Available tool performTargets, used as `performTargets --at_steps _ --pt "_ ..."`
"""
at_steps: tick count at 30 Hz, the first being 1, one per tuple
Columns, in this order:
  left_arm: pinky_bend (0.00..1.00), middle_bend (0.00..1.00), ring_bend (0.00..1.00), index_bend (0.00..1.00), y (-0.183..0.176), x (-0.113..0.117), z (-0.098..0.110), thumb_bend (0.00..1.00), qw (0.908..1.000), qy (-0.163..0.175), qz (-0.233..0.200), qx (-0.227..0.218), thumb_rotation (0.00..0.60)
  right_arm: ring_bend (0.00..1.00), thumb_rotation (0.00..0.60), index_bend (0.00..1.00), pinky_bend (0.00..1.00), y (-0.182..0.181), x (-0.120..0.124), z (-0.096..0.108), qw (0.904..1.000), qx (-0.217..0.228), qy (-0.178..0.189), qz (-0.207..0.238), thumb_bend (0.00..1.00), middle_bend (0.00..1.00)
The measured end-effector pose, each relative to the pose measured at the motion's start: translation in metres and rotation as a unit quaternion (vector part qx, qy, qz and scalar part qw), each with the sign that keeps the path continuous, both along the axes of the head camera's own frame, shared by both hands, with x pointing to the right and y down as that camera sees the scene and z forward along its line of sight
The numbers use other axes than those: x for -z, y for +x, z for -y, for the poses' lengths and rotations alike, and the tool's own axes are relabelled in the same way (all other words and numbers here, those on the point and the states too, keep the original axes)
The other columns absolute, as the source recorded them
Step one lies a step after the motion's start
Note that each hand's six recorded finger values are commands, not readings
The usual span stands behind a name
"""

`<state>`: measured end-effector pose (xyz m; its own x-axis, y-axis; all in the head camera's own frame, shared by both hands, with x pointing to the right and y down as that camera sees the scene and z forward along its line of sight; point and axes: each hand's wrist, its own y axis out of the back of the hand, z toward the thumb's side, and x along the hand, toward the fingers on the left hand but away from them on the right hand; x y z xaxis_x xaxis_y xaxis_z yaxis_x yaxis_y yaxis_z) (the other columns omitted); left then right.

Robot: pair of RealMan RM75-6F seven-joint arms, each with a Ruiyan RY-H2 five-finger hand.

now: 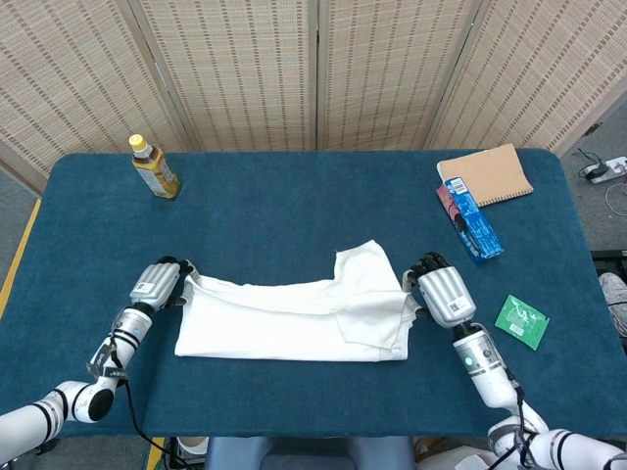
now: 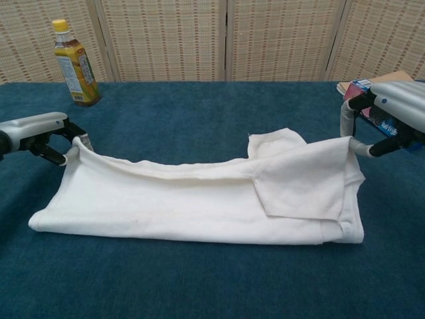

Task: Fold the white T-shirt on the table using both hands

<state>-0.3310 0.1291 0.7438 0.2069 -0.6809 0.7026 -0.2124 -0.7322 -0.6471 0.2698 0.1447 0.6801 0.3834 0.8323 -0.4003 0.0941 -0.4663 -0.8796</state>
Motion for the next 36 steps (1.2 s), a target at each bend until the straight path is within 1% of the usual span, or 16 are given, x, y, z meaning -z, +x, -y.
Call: performTargets --at_steps 11,21,25,30,34,36 --pt "0.12 0.34 0.3 0.75 -0.005 -0.004 0.005 0.62 0.9999 0.004 0.008 0.013 0.6 0.33 0.6 0.86 0.21 0.001 -0.013 0.008 0.9994 0.007 0.009 -0.032 0.54 0.51" --pt "0.12 0.34 0.3 0.74 -0.007 -0.005 0.006 0.62 0.9998 0.003 0.011 0.018 0.6 0.33 0.6 0.86 0.21 -0.003 -0.026 0.019 0.9991 0.003 0.011 -0.041 0.54 0.51" --pt "0.13 0.34 0.3 0.73 -0.009 -0.006 0.005 0.62 0.9997 0.0 0.012 0.02 0.6 0.33 0.6 0.86 0.21 -0.003 -0.032 0.017 0.9988 0.008 -0.001 -0.049 0.54 0.51" --pt "0.12 0.34 0.3 0.74 -0.011 -0.007 0.004 0.62 0.9997 -0.002 0.014 0.018 0.6 0.33 0.6 0.86 0.21 0.0 -0.034 0.012 0.9983 0.013 -0.009 -0.056 0.54 0.51" --pt "0.13 0.34 0.3 0.73 -0.012 -0.007 0.005 0.62 0.9997 -0.002 0.015 0.019 0.6 0.33 0.6 0.86 0.21 0.0 -0.031 0.008 0.9987 0.011 -0.019 -0.047 0.54 0.51" --pt "0.13 0.34 0.3 0.71 -0.013 -0.007 0.006 0.62 0.9997 -0.001 0.015 0.021 0.6 0.33 0.6 0.86 0.21 0.003 -0.028 0.008 0.9985 0.012 -0.018 -0.05 0.54 0.51"
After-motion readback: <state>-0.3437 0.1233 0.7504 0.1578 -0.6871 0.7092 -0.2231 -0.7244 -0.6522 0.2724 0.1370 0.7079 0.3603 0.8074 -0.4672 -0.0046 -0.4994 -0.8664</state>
